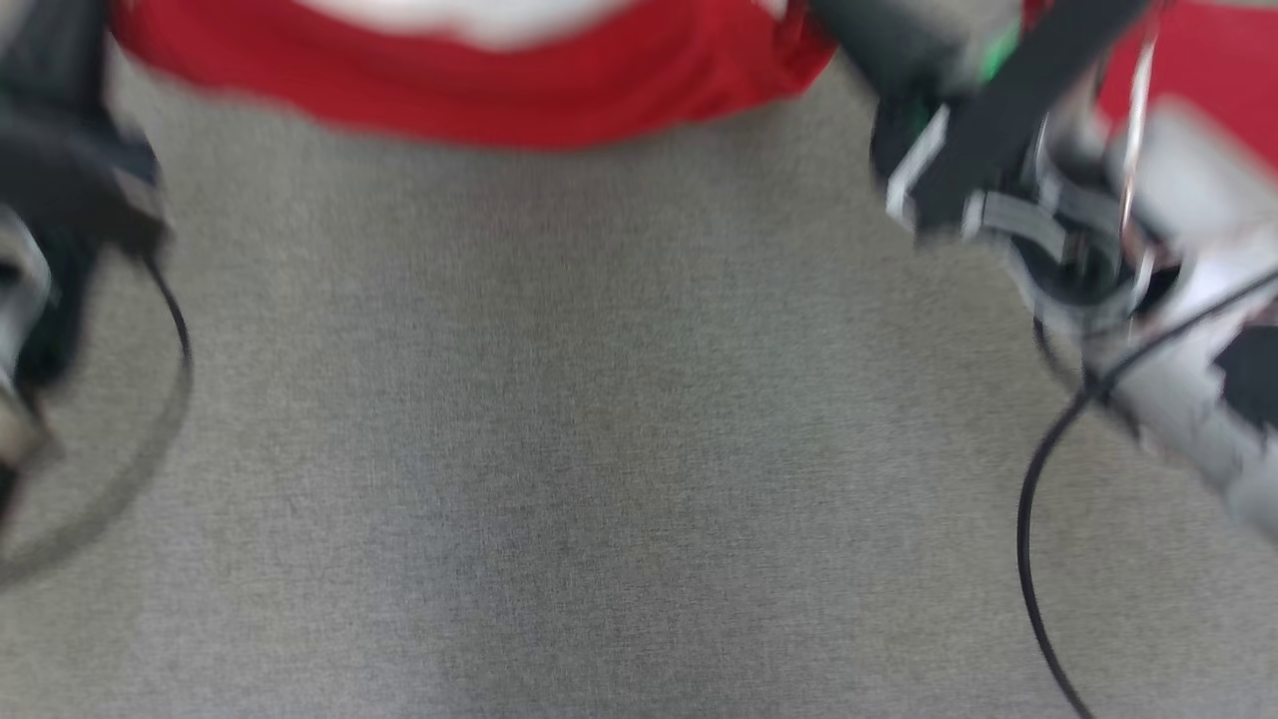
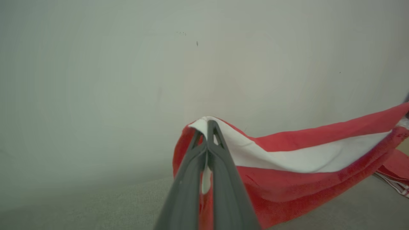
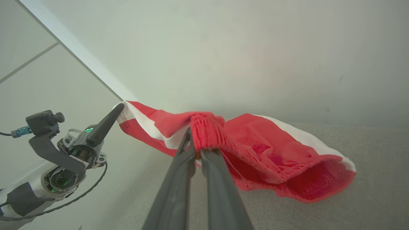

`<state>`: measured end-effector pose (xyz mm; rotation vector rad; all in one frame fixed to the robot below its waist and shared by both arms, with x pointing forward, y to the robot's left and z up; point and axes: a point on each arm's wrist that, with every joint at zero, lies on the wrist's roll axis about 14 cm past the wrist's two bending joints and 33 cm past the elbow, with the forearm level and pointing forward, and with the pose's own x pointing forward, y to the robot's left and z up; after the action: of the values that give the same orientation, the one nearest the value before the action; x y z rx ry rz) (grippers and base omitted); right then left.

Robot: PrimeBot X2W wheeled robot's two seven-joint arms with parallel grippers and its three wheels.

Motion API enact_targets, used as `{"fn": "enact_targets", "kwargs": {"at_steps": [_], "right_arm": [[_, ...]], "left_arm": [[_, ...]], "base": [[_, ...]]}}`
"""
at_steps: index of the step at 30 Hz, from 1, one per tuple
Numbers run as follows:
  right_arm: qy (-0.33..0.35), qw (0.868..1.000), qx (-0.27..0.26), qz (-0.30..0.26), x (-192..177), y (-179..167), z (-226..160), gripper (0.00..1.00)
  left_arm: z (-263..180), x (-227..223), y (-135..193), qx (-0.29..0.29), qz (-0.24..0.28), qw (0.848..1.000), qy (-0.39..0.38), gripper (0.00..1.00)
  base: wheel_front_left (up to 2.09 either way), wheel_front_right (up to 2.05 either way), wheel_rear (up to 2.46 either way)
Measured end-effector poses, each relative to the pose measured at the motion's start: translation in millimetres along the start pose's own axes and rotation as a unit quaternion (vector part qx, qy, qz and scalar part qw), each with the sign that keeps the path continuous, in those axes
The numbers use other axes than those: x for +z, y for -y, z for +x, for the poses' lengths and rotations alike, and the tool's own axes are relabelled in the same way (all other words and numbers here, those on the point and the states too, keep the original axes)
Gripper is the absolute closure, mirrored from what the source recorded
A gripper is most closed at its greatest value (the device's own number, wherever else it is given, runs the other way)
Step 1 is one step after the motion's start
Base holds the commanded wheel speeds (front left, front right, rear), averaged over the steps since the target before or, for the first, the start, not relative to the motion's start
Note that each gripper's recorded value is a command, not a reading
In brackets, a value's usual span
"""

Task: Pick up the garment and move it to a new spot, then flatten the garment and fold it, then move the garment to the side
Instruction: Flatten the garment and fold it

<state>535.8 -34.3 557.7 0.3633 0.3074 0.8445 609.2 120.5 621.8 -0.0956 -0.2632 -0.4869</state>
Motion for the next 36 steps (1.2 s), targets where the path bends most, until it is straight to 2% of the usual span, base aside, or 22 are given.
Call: {"fn": "enact_targets", "kwargs": {"at_steps": [8, 14, 19, 29, 36], "right_arm": [[-0.032, 0.997, 0.007, 0.076, -58, -33, -55, 1.00], [-0.056, 0.994, 0.000, 0.093, -95, -50, -89, 1.00], [-0.079, 0.993, -0.002, 0.087, -125, -66, -112, 1.00], [-0.076, 0.989, -0.030, 0.121, -161, -81, -148, 1.00], [-0.109, 0.984, -0.043, 0.137, -189, -92, -173, 1.00]], "left_arm": [[-74, -18, 35, 0.022, -0.063, 0.997, -0.029, 1.00], [-122, -27, 54, 0.052, -0.105, 0.992, -0.044, 1.00], [-163, -46, 70, 0.071, -0.126, 0.987, -0.073, 1.00], [-223, -61, 92, 0.111, -0.132, 0.980, -0.095, 1.00], [-255, -64, 100, 0.145, -0.135, 0.975, -0.100, 1.00]], "base": [[0.00, 0.00, 0.00], [0.00, 0.00, 0.00], [0.00, 0.00, 0.00], [0.00, 0.00, 0.00], [0.00, 0.00, 0.00]]}}
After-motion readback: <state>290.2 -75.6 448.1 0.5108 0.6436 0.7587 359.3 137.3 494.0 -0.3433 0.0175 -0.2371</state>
